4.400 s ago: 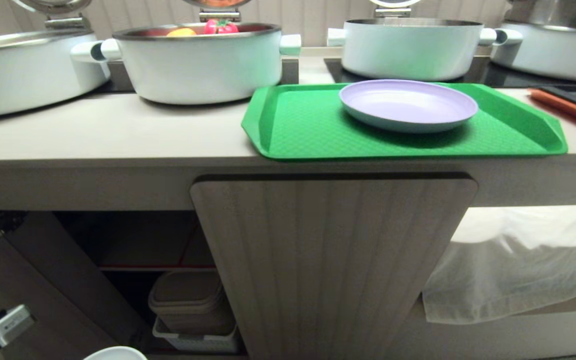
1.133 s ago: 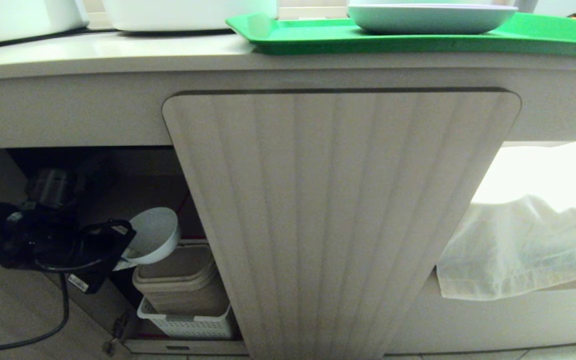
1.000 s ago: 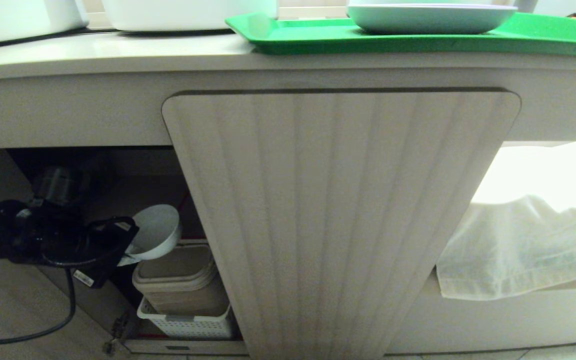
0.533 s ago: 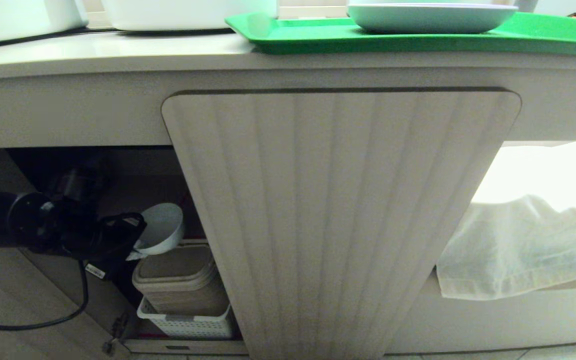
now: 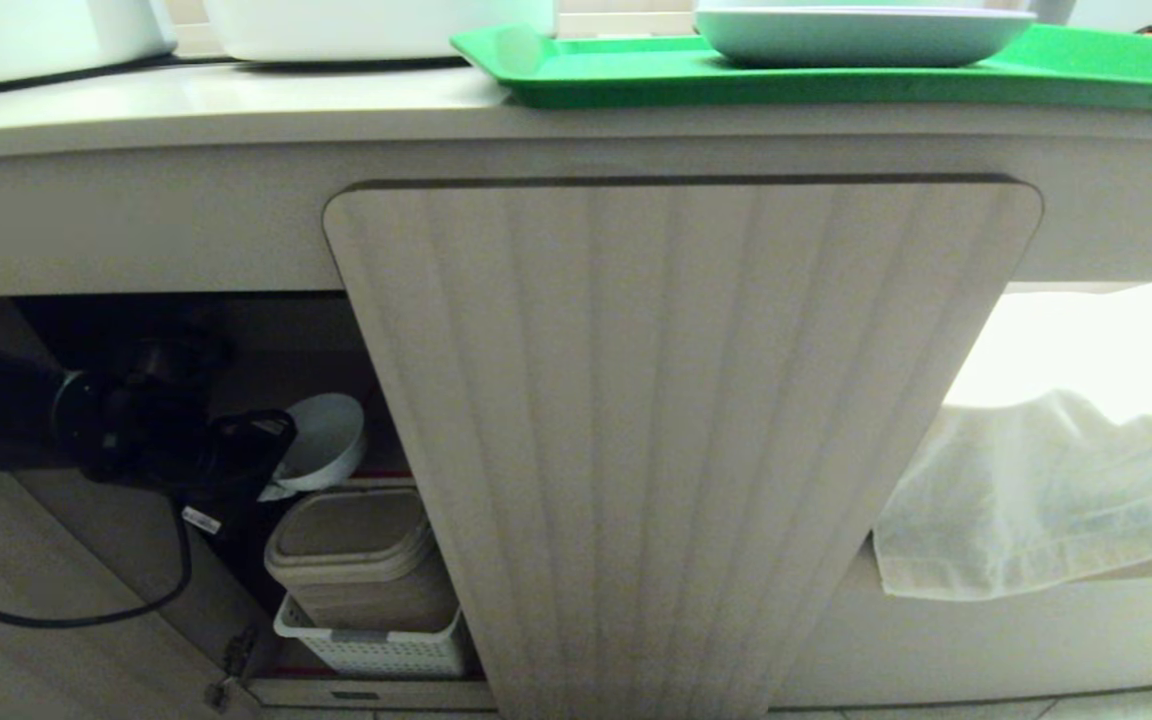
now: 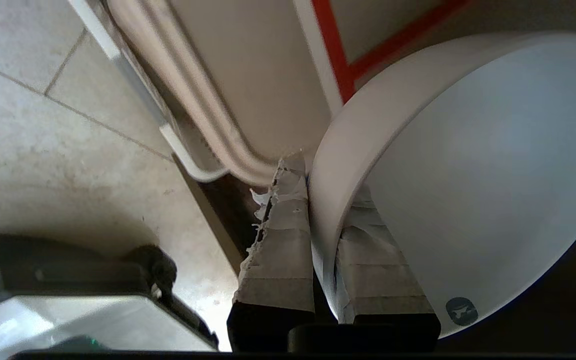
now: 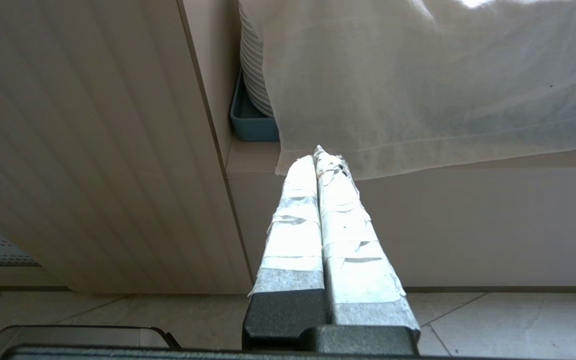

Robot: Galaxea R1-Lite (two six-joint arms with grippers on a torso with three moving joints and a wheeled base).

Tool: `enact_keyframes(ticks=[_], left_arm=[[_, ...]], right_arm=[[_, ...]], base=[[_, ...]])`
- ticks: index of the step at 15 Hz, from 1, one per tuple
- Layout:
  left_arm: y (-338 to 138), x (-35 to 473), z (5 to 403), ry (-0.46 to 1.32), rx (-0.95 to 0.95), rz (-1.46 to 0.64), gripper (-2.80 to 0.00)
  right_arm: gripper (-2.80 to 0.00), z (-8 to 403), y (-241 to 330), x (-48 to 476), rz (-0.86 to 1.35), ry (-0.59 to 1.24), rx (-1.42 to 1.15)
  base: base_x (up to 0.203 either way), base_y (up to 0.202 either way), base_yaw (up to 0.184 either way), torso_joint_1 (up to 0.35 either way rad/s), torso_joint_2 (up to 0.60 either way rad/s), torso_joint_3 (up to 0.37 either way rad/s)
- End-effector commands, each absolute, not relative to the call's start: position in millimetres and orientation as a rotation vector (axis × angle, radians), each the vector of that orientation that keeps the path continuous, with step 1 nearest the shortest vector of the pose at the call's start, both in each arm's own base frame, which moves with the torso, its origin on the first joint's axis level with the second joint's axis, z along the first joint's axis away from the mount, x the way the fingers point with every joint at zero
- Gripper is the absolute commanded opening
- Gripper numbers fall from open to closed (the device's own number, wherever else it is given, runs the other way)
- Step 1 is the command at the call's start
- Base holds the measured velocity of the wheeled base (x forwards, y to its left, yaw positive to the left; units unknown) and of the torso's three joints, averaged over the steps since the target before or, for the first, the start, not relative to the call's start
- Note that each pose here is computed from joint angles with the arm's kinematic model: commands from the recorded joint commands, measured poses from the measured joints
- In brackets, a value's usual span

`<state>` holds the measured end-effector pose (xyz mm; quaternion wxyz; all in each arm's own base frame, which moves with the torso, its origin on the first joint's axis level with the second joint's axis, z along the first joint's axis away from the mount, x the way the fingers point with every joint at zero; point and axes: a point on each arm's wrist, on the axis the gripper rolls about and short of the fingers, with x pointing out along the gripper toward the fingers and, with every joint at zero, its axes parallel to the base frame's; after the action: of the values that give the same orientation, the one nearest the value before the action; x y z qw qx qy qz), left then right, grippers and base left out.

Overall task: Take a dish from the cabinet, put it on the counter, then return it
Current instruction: Put it back into the cabinet

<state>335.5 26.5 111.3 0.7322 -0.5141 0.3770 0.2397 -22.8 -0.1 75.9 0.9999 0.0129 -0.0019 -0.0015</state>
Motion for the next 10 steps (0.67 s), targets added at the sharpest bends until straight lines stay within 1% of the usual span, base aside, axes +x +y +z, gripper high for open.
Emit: enact_keyframes(ticks=[1, 10], left_arm=[[28, 342, 109, 0.824, -1.134, 0.537, -2.80], [31, 360, 112, 0.785, -1.130, 0.533, -2.80]], right_arm=[[-2.80, 76, 0, -23, -0.003, -0.004, 0.026], [-2.80, 76, 0, -23, -0.003, -0.003, 0.026]], base=[[0.000, 0.000, 0.000, 0.000, 0.00, 0.000], [0.000, 0.000, 0.000, 0.000, 0.00, 0.000]])
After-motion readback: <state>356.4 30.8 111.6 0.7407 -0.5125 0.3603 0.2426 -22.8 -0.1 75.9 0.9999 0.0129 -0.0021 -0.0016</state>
